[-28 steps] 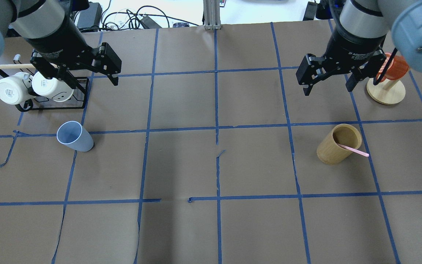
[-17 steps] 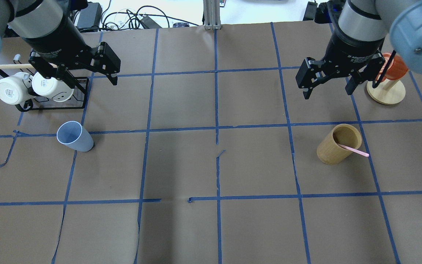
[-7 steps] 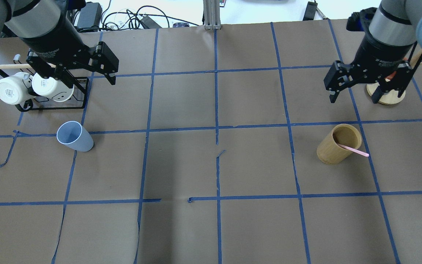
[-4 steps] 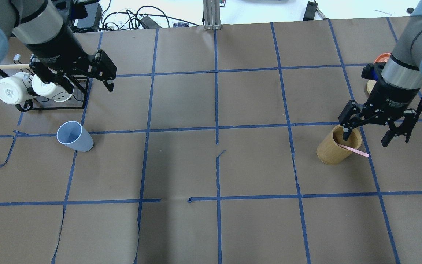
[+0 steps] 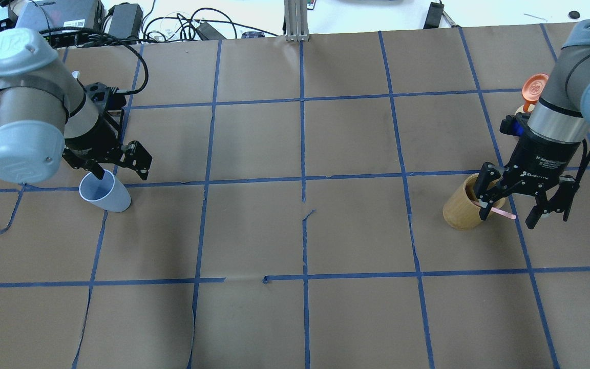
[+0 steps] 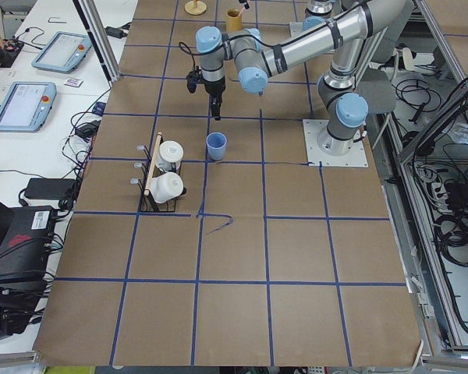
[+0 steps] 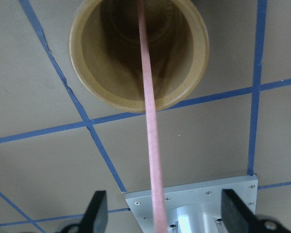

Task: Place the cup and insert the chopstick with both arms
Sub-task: 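Lower the left gripper to the blue cup while the right descends to the chopstick, then grasp the blue cup rim with the left gripper while the right grasps the chopstick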

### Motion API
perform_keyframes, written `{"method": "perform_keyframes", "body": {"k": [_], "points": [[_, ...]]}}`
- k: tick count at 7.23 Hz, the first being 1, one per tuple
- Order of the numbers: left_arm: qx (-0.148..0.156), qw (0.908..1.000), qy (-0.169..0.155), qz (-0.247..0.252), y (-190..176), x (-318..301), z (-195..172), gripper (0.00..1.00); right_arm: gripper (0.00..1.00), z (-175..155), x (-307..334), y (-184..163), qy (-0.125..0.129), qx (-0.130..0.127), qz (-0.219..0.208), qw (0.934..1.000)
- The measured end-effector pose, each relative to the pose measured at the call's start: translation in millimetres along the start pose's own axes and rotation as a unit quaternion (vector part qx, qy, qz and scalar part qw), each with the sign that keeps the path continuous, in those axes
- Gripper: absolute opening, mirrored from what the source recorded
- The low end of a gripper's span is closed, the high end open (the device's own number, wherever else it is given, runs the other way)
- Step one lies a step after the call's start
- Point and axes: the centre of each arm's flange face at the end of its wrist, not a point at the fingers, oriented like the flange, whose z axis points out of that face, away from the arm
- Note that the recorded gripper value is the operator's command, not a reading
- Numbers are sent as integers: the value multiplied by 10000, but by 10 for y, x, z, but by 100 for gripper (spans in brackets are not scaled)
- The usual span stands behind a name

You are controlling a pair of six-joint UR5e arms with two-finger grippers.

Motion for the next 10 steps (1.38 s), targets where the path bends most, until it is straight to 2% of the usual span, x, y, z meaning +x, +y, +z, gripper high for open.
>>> {"method": "perform_keyframes", "body": {"k": [1, 2, 3, 5, 6, 9, 10], "points": [[-27, 10000, 6, 46, -6, -133, 177, 83, 45, -6, 0, -1, -3, 2, 8, 10000], [-3, 10000, -3, 69, -41, -199, 286, 79, 43, -18, 2, -2, -6, 11, 15, 10000], [24, 10000, -13, 83, -76, -228, 355, 64, 39, -45, 4, -4, -11, 36, 26, 10000], [32, 9999, -18, 99, -103, -244, 414, 6, 36, -90, 3, -6, -15, 82, 39, 10000], [20, 9999, -39, 112, -105, -251, 423, 0, 35, -97, 0, -5, -20, 87, 39, 10000], [-28, 9997, -220, 125, -100, -290, 409, 0, 30, -98, -4, -6, -44, 90, 90, 9999], [-40, 9996, -273, 114, -98, -284, 391, 0, 25, -91, -6, -6, -57, 83, 102, 9999]]}}
